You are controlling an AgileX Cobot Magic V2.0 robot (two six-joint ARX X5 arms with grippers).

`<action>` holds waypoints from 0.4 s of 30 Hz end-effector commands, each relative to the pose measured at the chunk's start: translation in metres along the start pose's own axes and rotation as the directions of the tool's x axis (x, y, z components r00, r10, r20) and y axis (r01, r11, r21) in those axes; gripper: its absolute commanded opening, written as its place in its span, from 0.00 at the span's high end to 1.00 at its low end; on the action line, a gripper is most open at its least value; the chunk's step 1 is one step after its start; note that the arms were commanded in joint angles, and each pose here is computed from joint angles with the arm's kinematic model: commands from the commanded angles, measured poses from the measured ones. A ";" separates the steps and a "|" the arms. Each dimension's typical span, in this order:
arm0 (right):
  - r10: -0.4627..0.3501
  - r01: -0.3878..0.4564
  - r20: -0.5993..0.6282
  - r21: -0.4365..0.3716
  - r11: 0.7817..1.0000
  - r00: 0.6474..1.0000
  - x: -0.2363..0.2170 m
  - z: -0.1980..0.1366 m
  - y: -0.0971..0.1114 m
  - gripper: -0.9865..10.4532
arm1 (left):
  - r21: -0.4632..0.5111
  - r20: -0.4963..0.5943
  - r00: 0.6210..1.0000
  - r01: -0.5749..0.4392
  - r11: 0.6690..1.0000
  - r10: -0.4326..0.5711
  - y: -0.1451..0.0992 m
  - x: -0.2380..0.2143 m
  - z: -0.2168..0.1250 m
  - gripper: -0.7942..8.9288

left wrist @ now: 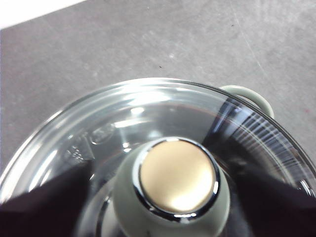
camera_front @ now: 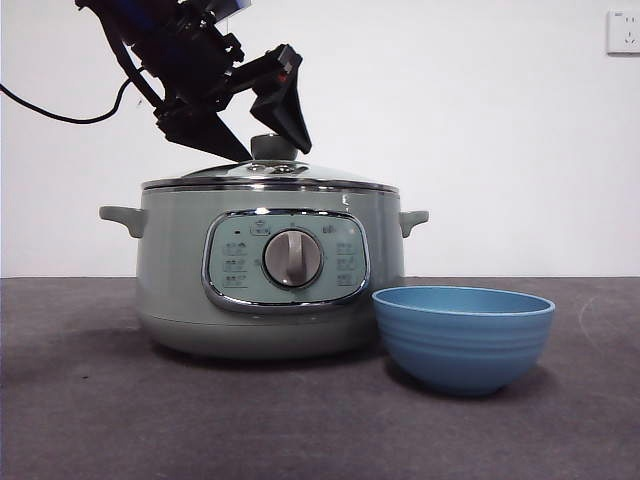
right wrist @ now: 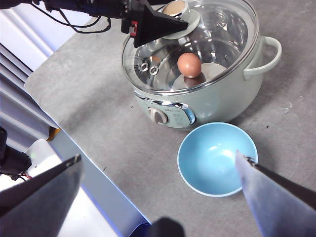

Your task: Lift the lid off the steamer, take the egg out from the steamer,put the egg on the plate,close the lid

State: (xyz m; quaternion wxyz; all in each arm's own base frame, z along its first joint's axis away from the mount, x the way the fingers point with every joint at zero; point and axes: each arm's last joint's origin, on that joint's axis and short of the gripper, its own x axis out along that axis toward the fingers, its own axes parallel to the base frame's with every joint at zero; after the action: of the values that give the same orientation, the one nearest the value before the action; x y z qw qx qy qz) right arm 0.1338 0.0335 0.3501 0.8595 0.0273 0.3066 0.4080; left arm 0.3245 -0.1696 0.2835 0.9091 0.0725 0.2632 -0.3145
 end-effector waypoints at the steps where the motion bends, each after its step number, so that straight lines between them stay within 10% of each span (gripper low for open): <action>1: 0.001 -0.001 0.004 -0.002 1.000 1.000 0.000 0.001 0.000 0.42 | 0.011 -0.012 1.000 0.016 1.000 -0.016 -0.001 0.003 -0.001 0.54; 12: 0.002 -0.002 0.004 -0.002 1.000 1.000 0.000 0.001 0.000 0.42 | 0.006 -0.021 1.000 0.019 1.000 -0.019 -0.002 0.003 -0.002 0.84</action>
State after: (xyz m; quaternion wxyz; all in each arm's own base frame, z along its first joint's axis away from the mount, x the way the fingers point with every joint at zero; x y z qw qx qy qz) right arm 0.1338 0.0335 0.3501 0.8595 0.0273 0.3066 0.4080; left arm 0.3225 -0.1708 0.2819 0.9030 0.0752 0.2722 -0.3239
